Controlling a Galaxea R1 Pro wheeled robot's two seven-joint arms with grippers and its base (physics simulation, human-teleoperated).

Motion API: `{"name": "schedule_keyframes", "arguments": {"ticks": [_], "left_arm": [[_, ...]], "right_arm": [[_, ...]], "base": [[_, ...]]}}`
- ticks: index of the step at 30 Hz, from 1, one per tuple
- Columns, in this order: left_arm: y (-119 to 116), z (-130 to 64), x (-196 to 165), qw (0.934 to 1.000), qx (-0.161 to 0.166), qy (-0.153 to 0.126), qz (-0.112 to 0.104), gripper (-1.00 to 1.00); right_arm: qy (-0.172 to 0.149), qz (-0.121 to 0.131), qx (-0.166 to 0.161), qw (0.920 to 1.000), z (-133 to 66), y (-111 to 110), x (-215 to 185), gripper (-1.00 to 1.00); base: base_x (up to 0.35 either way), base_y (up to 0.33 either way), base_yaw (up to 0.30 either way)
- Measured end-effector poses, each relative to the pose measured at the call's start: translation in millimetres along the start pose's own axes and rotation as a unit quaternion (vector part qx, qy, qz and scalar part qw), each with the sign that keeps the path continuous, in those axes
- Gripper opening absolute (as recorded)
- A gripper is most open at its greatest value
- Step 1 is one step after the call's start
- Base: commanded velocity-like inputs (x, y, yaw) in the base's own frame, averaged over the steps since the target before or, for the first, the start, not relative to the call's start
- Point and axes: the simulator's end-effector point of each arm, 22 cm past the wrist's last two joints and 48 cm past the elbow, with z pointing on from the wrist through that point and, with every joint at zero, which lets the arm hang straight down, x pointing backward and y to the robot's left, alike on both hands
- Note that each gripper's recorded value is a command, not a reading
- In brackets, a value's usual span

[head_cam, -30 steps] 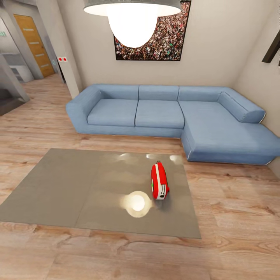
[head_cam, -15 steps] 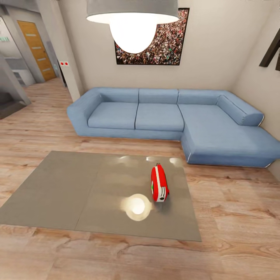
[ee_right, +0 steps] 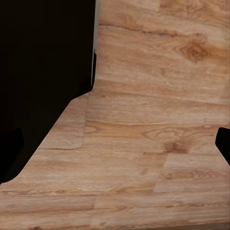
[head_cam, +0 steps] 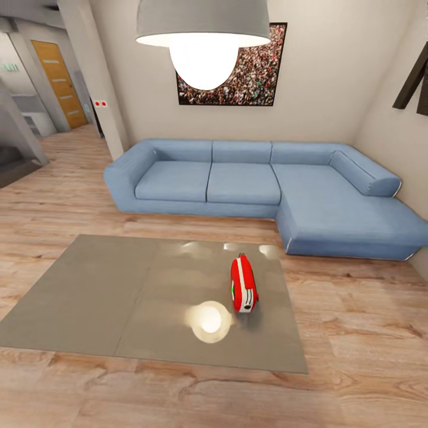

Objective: Turn on the radio receiver that's on the table in the living room.

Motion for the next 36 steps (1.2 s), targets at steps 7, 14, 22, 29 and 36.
{"name": "schedule_keyframes", "arguments": {"ticks": [7,14,22,29,36], "left_arm": [[-1,-0.9,-5,1.0,0.001,-0.006,0.001,-1.0],[-1,-2.0,-9,0.9999,0.001,-0.011,0.002,-1.0],[-2,-3.2,-14,0.9998,0.001,-0.017,0.003,-1.0],[-2,-4.3,-19,0.9997,0.002,-0.023,0.004,-1.0],[-3,-5.5,-23,0.9996,0.002,-0.028,0.005,-1.0]], "right_arm": [[-0.005,0.001,0.001,1.0,0.6,-1,-4,1.0],[-0.011,0.002,0.002,0.9999,1.2,-1,-8,1.0],[-0.017,0.003,0.003,0.9998,1.7,-1,-13,1.0],[-0.023,0.004,0.004,0.9997,2.2,-2,-17,1.0],[-0.028,0.005,0.004,0.9996,2.6,-2,-21,1.0]], "base": [[0.0,0.0,0.0],[0.0,0.0,0.0],[0.0,0.0,0.0],[0.0,0.0,0.0],[0.0,0.0,0.0]]}}
